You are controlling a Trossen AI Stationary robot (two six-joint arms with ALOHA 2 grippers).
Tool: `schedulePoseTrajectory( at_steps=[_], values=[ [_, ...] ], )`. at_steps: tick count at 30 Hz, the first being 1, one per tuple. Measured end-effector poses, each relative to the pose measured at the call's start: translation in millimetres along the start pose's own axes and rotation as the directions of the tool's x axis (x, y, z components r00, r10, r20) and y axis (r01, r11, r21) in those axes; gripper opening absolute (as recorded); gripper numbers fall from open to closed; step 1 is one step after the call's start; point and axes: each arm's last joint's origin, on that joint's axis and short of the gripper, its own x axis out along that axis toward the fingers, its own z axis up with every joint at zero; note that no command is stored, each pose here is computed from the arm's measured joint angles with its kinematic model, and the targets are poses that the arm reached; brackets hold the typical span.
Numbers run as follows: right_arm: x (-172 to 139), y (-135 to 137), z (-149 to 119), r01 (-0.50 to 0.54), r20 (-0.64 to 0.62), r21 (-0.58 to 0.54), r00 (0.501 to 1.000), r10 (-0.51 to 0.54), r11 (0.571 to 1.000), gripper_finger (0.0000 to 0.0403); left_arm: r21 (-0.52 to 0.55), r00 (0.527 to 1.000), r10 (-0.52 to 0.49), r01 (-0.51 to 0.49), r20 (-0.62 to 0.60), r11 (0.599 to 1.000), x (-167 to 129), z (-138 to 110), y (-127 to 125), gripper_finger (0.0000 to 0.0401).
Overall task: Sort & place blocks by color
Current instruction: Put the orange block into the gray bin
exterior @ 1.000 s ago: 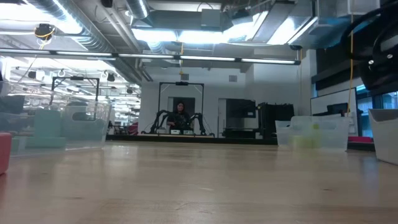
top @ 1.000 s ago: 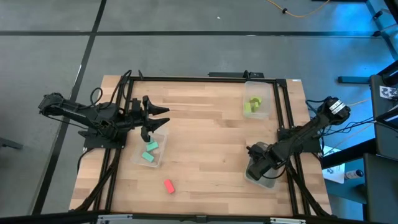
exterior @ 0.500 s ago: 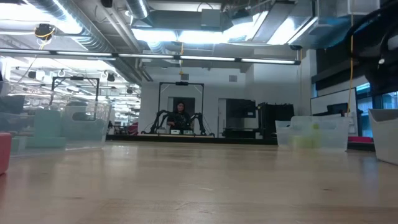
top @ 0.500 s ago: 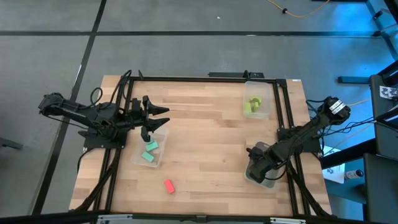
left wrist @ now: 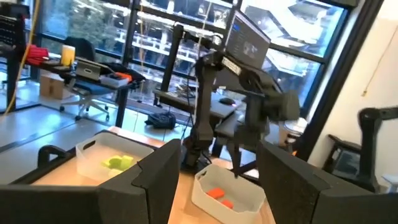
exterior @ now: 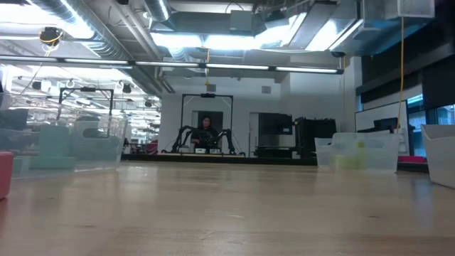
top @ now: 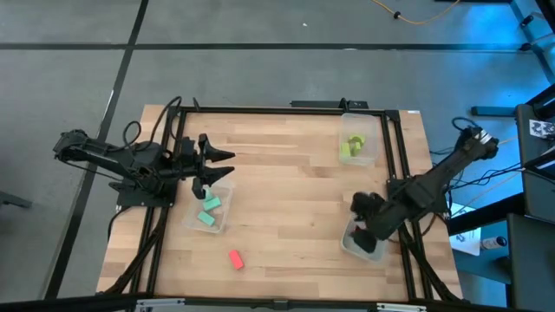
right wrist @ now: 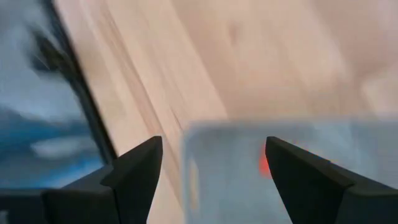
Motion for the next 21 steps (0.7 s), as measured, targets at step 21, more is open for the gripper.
schedulePoseTrajectory(
  at_steps=[21],
  values=[
    [-35.3, 23.7, 131.3, -0.085, 0.807, -0.355, 0.475, 0.351, 0.931, 0.0289, -0.003, 1.000, -0.015, 0.015, -0.002, 1.000, -1.6, 1.0, -0.1, 0.0202]
  ],
)
